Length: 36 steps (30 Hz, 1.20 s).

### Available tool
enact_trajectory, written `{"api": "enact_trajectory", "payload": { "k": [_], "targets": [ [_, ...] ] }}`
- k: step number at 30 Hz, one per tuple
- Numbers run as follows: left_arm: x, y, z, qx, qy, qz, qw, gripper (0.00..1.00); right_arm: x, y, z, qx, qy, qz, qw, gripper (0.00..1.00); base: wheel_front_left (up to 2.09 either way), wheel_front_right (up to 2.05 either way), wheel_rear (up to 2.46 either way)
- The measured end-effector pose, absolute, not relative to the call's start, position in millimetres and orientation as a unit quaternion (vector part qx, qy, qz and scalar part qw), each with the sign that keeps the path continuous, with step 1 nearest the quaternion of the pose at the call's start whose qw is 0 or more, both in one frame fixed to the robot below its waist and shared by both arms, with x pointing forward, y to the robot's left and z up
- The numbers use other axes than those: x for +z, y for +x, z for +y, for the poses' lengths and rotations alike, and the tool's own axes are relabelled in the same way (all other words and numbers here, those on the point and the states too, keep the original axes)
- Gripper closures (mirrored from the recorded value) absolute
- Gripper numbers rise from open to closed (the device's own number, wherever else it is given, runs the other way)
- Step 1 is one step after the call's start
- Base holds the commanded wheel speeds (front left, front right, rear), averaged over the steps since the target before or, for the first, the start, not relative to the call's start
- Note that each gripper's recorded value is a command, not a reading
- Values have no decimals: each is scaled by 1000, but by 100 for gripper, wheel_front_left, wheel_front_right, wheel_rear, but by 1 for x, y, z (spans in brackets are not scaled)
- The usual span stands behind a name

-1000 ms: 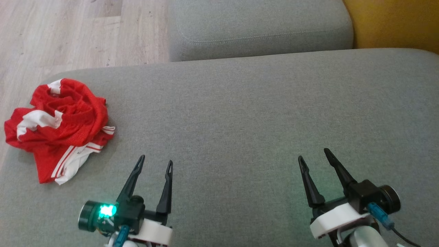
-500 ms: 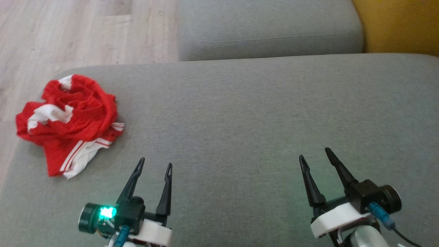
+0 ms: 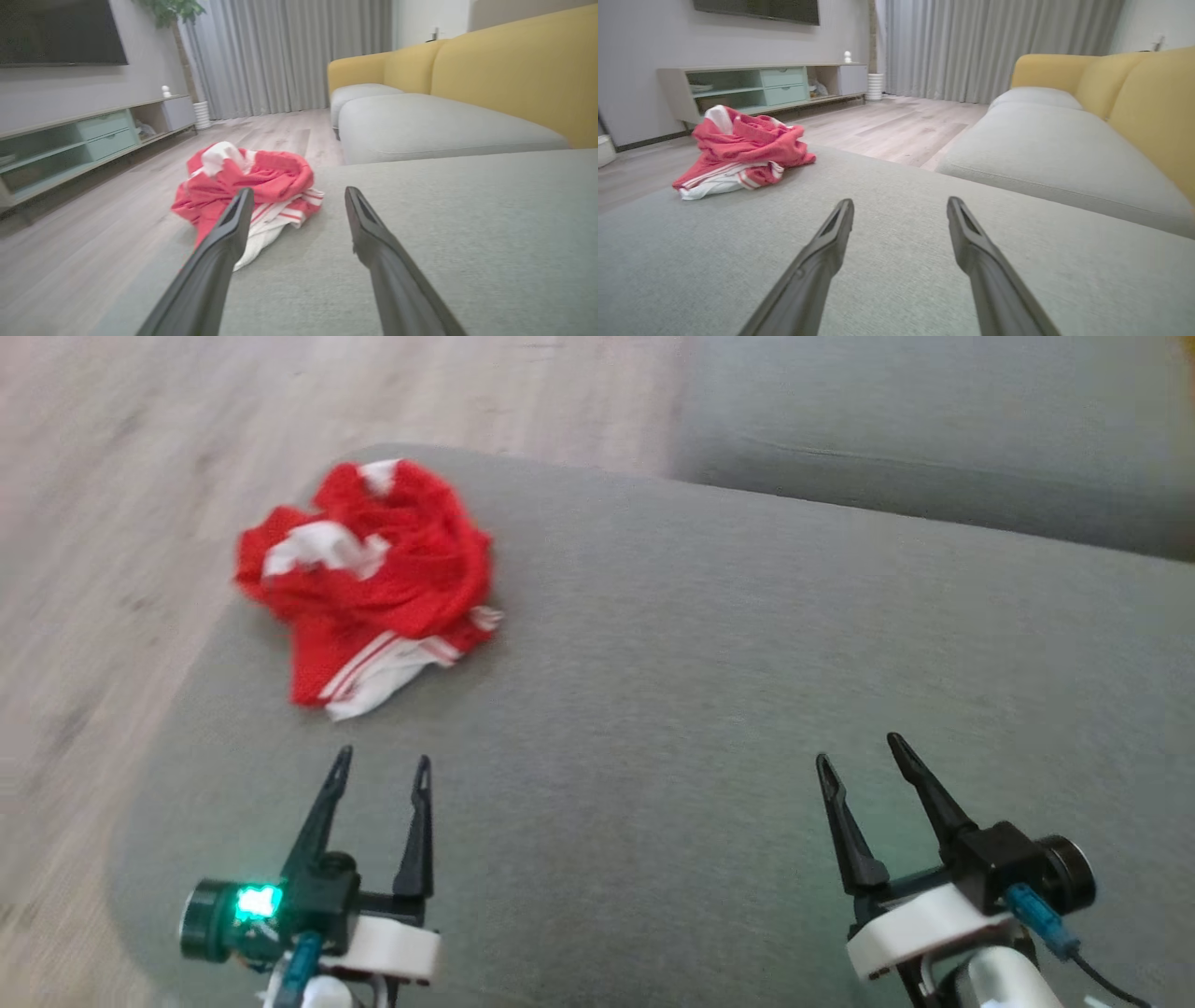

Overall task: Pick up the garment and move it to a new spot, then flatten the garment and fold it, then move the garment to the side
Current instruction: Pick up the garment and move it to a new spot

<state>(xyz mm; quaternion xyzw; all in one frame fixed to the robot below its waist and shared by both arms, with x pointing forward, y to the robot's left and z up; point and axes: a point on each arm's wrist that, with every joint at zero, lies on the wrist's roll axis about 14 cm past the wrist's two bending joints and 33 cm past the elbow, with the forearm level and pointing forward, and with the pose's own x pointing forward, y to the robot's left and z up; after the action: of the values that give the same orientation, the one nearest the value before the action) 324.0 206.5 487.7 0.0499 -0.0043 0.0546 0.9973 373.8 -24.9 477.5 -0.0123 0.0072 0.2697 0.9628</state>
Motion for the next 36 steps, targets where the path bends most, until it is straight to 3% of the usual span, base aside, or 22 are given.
{"api": "enact_trajectory", "payload": {
  "k": [11, 18, 27, 36],
  "targets": [
    [499, 269, 290, 207, 53, -12, 977, 0, 478, 378, 47, 366, -8, 4, 931, 0, 0, 0, 0],
    [522, 259, 326, 274, 76, -33, 958, 0, 472, 391, 67, 388, -6, 3, 922, 0, 0, 0, 0],
    [581, 365, 335, 229, 114, -104, 961, 0, 455, 462, 47, 373, -40, -25, 926, 0, 0, 0, 0],
    [499, 469, 332, 177, 77, 19, 981, 0, 411, 501, 8, 343, -69, -4, 937, 0, 0, 0, 0]
  ]
}}
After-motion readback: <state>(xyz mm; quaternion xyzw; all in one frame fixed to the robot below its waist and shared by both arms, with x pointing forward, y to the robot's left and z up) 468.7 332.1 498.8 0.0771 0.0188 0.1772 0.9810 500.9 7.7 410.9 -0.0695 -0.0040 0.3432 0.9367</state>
